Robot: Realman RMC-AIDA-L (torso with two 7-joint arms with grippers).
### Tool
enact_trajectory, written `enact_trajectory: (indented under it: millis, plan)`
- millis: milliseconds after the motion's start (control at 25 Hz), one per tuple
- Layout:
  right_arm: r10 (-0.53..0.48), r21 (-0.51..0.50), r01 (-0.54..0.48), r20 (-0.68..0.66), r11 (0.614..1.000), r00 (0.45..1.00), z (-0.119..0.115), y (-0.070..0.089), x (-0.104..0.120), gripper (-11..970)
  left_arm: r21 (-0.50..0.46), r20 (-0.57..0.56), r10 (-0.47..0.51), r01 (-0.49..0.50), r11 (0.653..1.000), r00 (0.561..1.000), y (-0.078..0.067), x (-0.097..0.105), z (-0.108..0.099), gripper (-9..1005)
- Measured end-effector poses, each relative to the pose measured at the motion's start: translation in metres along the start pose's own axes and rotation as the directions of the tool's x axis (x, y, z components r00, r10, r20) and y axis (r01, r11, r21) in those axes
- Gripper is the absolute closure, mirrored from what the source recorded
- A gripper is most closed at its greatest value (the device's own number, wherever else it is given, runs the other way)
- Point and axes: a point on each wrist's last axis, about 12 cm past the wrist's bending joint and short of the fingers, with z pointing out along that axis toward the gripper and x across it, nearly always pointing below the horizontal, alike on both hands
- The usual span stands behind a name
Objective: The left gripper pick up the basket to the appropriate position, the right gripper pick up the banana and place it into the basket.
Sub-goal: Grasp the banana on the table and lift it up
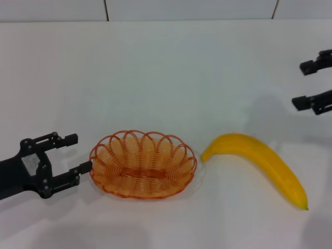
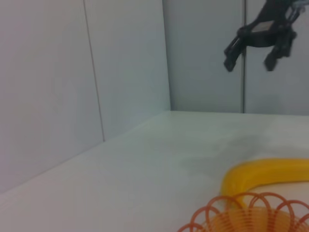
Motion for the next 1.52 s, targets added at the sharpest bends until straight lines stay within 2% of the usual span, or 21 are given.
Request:
enact_trajectory:
  millis: [120, 240, 480, 800, 1120, 1520]
  plan:
    - [0.01, 0.031, -0.007, -0.101, 0.999, 0.995, 0.005, 0.001, -0.009, 83, 0.034, 0.009, 0.004, -0.004, 0.999, 1.0, -0.001, -0.002, 0.004, 330]
    - [-0.01, 0.003, 0.011, -0.196, 1.0, 0.98, 0.017, 0.004, -0.014, 83, 0.096, 0.0, -0.003, 0.003, 0.995, 1.0, -0.005, -0.003, 0.003, 330]
    - [-0.019, -0.037, 0.008, -0.314, 0.999, 0.949, 0.04, 0.01, -0.014, 121, 0.128, -0.027, -0.03, 0.033, 0.991, 0.999, -0.007, -0.002, 0.001, 330]
    - [0.04, -0.048, -0.058, -0.321, 0.997, 0.946, 0.069, 0.0, 0.002, 158, 0.128, -0.023, -0.03, 0.033, 0.991, 0.999, -0.005, -0.004, 0.002, 329]
    - [-0.002, -0.106, -0.034, -0.325, 0.994, 0.946, 0.112, 0.004, 0.022, 184, 0.109, -0.018, -0.033, 0.034, 0.993, 0.999, -0.003, -0.004, 0.0, 329]
    - [0.01, -0.086, -0.04, -0.319, 0.996, 0.948, 0.122, 0.002, 0.026, 216, 0.111, -0.019, -0.034, 0.036, 0.993, 0.999, -0.003, -0.004, 0.001, 330]
